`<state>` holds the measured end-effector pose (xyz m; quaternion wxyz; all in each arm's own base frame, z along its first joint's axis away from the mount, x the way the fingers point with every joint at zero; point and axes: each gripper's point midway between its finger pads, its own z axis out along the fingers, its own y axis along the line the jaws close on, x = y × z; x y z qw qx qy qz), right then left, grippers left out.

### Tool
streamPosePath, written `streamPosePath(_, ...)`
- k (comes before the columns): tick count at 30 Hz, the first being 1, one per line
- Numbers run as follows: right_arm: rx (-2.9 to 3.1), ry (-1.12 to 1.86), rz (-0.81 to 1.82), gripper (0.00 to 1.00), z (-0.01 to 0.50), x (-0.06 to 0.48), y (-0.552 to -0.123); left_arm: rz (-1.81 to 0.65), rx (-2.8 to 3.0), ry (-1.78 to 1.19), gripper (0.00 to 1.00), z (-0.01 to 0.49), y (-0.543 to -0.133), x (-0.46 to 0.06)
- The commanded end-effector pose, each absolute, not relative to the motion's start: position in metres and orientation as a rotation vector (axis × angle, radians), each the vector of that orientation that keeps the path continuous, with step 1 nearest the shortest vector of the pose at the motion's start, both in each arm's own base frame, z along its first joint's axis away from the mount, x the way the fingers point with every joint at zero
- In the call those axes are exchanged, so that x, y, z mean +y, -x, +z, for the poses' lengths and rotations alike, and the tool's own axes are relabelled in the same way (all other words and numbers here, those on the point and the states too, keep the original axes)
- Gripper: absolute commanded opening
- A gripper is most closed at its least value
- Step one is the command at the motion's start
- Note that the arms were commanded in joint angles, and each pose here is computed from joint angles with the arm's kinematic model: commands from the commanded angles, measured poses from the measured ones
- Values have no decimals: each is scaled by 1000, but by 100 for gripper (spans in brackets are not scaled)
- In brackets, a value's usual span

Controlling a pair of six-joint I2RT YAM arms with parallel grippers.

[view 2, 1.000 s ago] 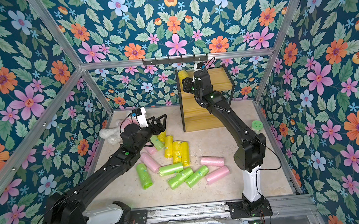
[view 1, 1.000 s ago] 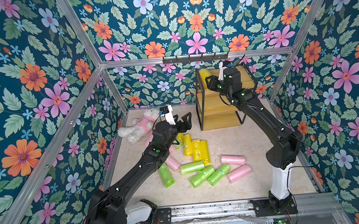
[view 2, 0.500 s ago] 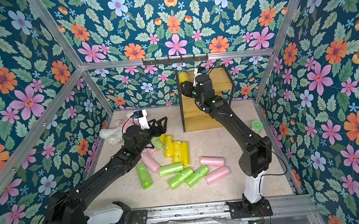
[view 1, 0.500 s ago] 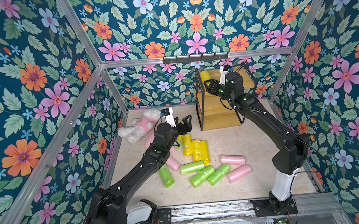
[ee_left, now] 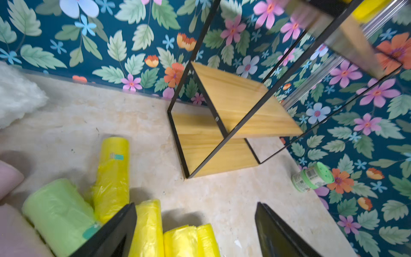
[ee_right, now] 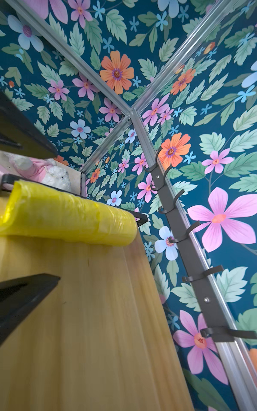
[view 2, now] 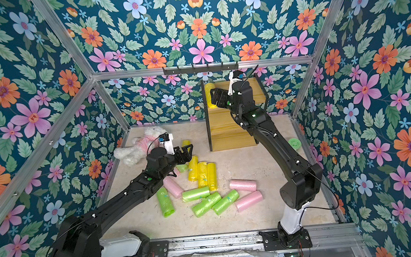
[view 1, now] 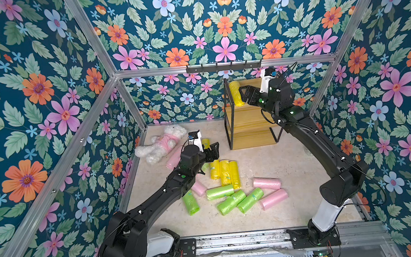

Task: Sort the rolls of trash bags by color and place them on the shelf
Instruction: Place the roll of trash bags on the shelf, then pick up the roll of trash bags from the center of the board.

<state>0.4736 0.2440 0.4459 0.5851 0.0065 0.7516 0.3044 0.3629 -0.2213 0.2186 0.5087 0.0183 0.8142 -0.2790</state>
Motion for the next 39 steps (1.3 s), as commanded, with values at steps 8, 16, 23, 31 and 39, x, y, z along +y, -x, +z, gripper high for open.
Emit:
streamPosePath(8, 1733, -2, 447, 87, 445, 172, -398, -578, 2262, -301, 76, 143, -346, -286)
streamPosePath(16, 1907, -73, 397, 88, 334, 143, -355, -544, 2395, -412, 71, 103, -336, -324)
streamPosePath(23, 1989, -131, 445, 88, 270, 130, -345, -473, 2474, -445, 72, 77, -329, -328)
streamPosePath(31, 2035, -139, 478, 88, 240, 134, -346, -363, 2510, -481, 73, 54, -323, -332)
streamPosePath(39, 2061, -152, 529, 88, 224, 136, -344, -221, 2493, -584, 72, 42, -331, -350)
